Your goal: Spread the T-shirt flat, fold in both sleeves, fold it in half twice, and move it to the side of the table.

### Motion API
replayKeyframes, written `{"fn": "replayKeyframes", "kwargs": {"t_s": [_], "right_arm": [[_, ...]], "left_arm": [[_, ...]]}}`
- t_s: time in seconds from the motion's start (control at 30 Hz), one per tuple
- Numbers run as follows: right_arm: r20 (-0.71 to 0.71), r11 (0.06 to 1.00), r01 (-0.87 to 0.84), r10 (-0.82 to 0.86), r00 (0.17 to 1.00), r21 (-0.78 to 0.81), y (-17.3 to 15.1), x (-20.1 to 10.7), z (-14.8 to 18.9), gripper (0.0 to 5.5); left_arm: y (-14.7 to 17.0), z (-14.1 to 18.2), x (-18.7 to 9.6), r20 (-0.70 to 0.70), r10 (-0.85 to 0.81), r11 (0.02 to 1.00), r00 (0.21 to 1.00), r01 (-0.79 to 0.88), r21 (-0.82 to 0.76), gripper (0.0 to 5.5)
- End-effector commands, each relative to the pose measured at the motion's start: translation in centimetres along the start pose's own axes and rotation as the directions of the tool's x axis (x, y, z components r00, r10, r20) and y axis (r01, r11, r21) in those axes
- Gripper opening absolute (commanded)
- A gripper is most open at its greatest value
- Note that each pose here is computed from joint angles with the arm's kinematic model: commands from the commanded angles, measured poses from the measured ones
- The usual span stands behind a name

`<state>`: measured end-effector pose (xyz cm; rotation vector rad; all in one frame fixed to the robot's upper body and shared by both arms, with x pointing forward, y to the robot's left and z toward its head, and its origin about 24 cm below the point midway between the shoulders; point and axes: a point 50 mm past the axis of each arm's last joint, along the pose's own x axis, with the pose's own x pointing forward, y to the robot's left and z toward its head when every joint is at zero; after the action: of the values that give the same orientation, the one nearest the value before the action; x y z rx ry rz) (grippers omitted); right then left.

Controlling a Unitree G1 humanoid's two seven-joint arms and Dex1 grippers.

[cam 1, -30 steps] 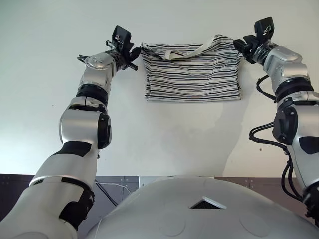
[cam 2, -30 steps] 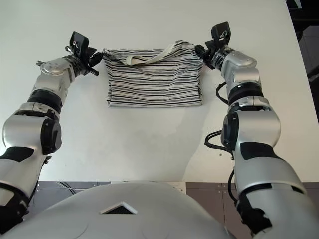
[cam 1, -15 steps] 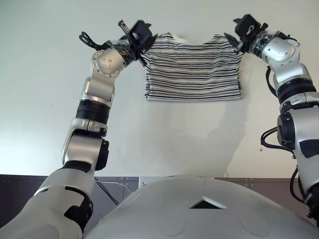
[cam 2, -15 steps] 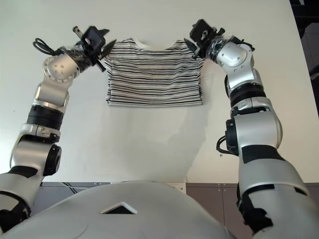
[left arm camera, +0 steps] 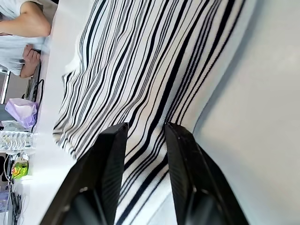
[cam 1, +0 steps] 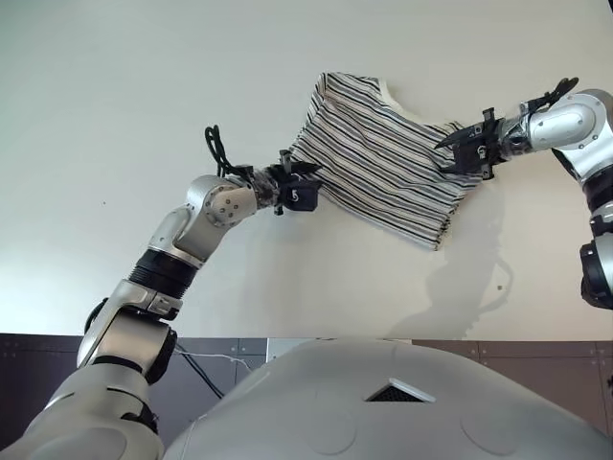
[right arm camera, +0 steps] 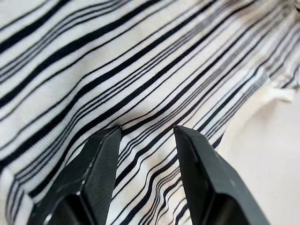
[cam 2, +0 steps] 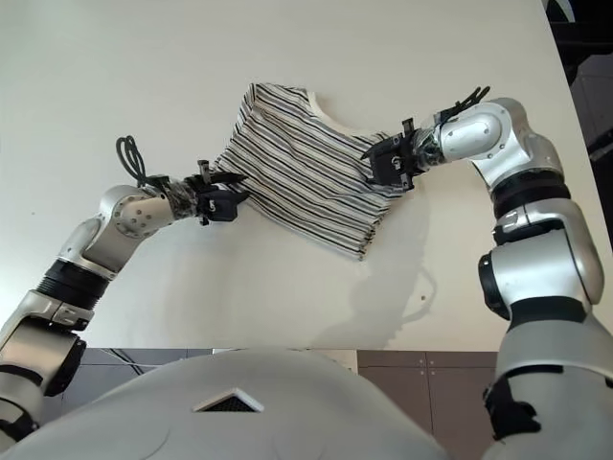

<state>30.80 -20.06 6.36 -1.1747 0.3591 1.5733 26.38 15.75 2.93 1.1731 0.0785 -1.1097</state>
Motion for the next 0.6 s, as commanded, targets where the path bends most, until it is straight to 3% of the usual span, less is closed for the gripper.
{"fn": "replayKeyframes", "kwargs": {"t_s": [0.03,0.13,0.23,0.4,0.5,0.6], "right_arm": [[0.276,0.941,-0.302,0.253,0.927,0.153,2.8,2.8,4.7,2.06],[0.394,0.931,-0.299,0.2,0.897,0.207,0.9,3.0,7.9,2.06],[0.434,0.949,-0.174,0.045,0.9,0.262,-1.0,3.5,9.7,2.06],[0.352,0.96,0.037,-0.138,0.926,0.279,-1.0,1.8,8.3,2.06],[0.308,0.941,0.217,-0.294,0.905,0.259,-0.5,-0.2,7.3,2.06],[0.263,0.921,0.277,-0.35,0.899,0.275,1.8,-2.3,6.2,2.06]], "left_arm": [[0.0,-4.5,-1.9,-0.187,-0.095,0.995,0.978,0.096,-0.006,1.46],[1.2,-6.2,-1.4,-0.236,-0.049,0.999,0.97,0.046,-0.017,1.46],[1.7,-7.3,-0.6,-0.269,-0.002,1.0,0.963,0.008,0.021,1.46],[2.5,-5.4,-1.6,-0.042,0.056,0.992,0.998,-0.051,0.112,1.46],[3.4,-3.7,-3.3,0.081,0.111,0.978,0.99,-0.124,0.171,1.46],[3.5,-2.2,-5.8,0.13,0.16,0.966,0.979,-0.182,0.183,1.46]]}}
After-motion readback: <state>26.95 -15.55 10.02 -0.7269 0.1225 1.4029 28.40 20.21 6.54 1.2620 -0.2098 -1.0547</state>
